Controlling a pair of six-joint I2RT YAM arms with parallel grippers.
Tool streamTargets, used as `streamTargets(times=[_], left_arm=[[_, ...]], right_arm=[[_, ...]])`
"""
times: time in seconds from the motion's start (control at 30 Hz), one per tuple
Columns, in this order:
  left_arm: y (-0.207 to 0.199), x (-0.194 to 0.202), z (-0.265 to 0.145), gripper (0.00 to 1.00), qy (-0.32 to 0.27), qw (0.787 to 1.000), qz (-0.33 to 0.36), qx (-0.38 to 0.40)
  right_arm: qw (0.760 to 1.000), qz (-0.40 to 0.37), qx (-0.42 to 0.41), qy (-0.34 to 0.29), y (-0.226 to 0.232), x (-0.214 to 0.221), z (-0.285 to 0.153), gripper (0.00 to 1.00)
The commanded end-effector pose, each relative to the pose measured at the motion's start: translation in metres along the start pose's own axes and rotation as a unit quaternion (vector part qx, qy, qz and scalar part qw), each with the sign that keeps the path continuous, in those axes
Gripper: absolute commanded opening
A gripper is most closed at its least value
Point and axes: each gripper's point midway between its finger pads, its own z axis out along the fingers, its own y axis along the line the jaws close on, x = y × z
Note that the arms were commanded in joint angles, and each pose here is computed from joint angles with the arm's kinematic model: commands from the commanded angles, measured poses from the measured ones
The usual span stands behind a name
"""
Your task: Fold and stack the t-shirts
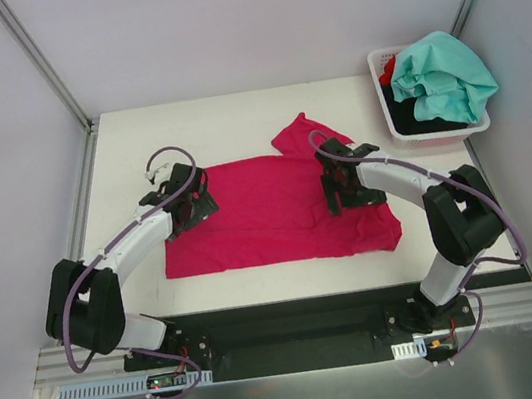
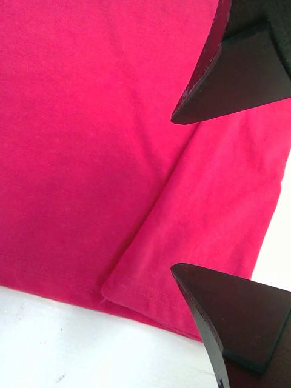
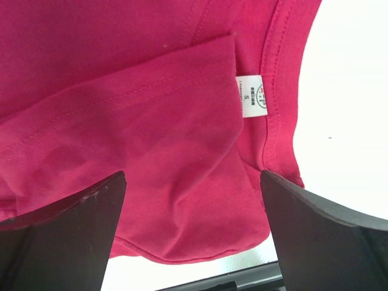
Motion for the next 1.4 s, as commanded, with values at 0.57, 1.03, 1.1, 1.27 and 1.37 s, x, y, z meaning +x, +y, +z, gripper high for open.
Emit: streamTargets(times=[0.57, 1.03, 1.1, 1.27, 1.37], left_arm=[[-0.049, -0.003, 0.041, 0.99, 0.002, 0.997, -0.002, 0.072], [-0.005, 0.040, 0.053, 0.99, 0.018, 0.999, -0.004, 0.039], [-0.002, 0.045, 0.054, 0.99, 0.022, 0.999, -0.002, 0.038], [0.005, 0.055, 0.058, 0.99, 0.048, 0.999, 0.015, 0.017], [0.012, 0.061, 0.059, 0.99, 0.059, 0.998, 0.027, -0.001]], right_arm=[[0.989, 0.052, -0.131, -0.050, 0.043, -0.046, 0.034, 0.96], [0.987, 0.059, -0.145, -0.017, 0.049, -0.018, 0.050, 0.96], [0.987, 0.059, -0.147, -0.016, 0.049, -0.018, 0.049, 0.96], [0.987, 0.058, -0.148, -0.012, 0.049, -0.015, 0.044, 0.96], [0.988, 0.056, -0.146, -0.007, 0.048, -0.011, 0.042, 0.96]])
